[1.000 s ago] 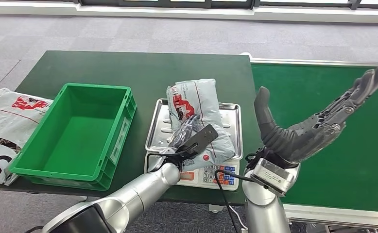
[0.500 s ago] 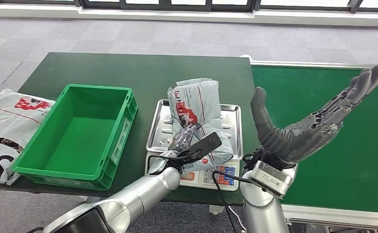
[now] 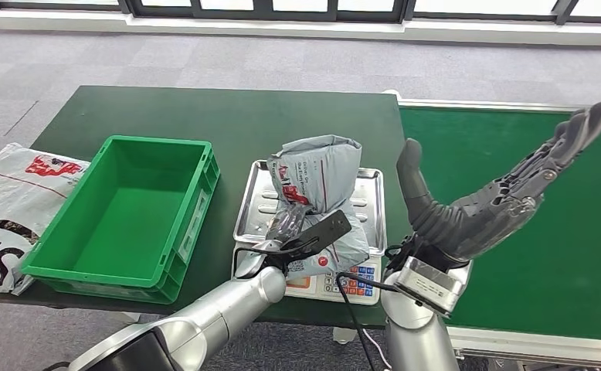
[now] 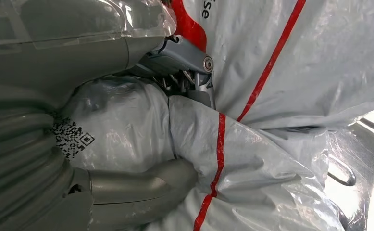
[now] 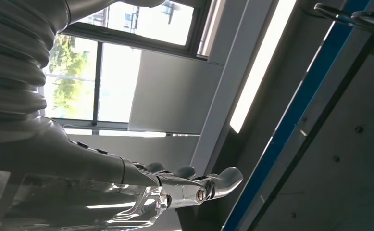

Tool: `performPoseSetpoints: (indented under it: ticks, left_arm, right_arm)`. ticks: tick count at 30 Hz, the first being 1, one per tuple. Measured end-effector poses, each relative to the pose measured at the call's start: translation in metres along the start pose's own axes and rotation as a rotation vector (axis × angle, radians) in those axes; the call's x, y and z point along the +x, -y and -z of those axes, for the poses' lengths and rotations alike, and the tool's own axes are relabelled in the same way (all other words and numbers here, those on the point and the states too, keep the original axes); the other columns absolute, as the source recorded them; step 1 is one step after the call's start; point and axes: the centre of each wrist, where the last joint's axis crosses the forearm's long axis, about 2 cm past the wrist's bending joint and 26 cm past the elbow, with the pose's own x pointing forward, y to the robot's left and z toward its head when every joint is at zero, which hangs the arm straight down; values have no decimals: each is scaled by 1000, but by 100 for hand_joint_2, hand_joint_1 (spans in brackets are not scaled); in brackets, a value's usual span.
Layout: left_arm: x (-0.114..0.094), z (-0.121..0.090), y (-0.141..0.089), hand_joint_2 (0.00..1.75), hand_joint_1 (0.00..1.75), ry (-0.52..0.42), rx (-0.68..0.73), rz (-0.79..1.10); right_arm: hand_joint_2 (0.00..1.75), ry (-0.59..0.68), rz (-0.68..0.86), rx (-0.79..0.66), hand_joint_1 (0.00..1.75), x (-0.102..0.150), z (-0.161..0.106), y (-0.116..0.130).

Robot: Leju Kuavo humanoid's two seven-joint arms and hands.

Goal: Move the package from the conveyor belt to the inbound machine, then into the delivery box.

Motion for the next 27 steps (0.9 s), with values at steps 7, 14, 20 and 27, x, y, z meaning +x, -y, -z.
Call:
performPoseSetpoints:
  ticks: [7, 14, 20, 27]
  left_arm:
    - [-3, -1, -1, 175, 175, 31, 84, 2]
    - [-13, 0, -10, 175, 175, 104, 238, 7]
    - [-26, 5, -32, 175, 175, 191, 351, 37]
    - [-28, 8, -45, 175, 175, 227, 393, 26]
  right_arm:
    - [175, 3, 9, 2, 0, 2, 0, -2]
    - [175, 3, 4, 3, 0, 1, 0, -1]
    - [175, 2, -10, 6, 0, -1, -1, 1]
    - [175, -3, -17, 4, 0, -2, -2, 3]
